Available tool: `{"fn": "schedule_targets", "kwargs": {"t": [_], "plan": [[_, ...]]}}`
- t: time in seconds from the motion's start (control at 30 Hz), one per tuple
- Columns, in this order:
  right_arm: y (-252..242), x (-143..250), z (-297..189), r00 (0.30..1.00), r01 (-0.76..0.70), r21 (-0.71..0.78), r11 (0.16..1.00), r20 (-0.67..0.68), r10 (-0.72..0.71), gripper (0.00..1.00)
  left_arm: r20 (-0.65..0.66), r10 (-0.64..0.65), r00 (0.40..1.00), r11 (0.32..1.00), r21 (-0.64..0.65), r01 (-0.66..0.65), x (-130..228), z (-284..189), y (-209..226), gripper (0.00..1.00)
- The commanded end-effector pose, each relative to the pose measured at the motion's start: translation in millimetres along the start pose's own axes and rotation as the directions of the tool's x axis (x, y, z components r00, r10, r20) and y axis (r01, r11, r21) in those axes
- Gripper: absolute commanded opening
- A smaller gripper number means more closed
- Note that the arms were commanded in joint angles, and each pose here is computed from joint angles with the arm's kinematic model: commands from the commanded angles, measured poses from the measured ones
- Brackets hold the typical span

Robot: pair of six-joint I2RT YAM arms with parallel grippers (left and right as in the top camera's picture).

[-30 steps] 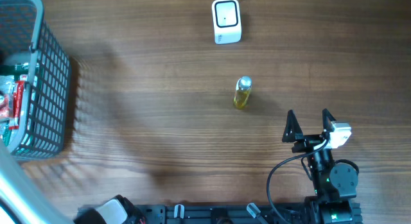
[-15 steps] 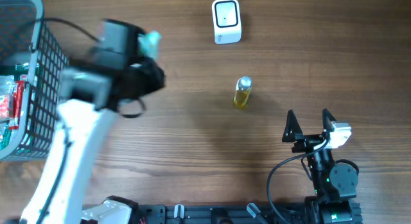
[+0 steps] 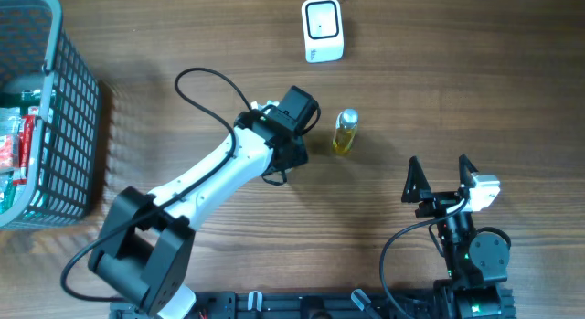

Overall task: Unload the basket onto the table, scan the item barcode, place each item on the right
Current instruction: 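Place the wipes pack upright on the table left of the bottle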

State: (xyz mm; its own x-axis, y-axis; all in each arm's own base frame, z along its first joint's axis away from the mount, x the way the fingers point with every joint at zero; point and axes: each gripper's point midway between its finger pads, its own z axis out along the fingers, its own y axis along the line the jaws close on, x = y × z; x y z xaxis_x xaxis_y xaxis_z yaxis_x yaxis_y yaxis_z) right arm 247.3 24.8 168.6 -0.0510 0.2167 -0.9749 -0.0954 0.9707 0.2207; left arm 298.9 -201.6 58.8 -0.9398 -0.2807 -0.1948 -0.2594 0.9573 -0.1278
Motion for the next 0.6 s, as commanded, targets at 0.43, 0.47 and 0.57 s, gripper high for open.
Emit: {"fn": "schedule_targets", "kwargs": {"t": [0.43,0.47,0.57], "plan": [[-2,-2,0,1.000,0.010,0.008,1.000,0.011,-0.010,1.00,0.103,0.027,0.994,0.994,0.098,-0.037,-18,-55,-13,1.00],[-2,-2,0,1.000,0.010,0.008,1.000,0.011,-0.010,1.00,0.142,0.022,0.990,0.996,0.081,-0.033,-24,-65,-8,1.00],[-2,-2,0,1.000,0.010,0.008,1.000,0.011,-0.010,1.00,0.266,0.068,0.961,0.996,0.034,-0.080,-46,-96,4,1.00]]}}
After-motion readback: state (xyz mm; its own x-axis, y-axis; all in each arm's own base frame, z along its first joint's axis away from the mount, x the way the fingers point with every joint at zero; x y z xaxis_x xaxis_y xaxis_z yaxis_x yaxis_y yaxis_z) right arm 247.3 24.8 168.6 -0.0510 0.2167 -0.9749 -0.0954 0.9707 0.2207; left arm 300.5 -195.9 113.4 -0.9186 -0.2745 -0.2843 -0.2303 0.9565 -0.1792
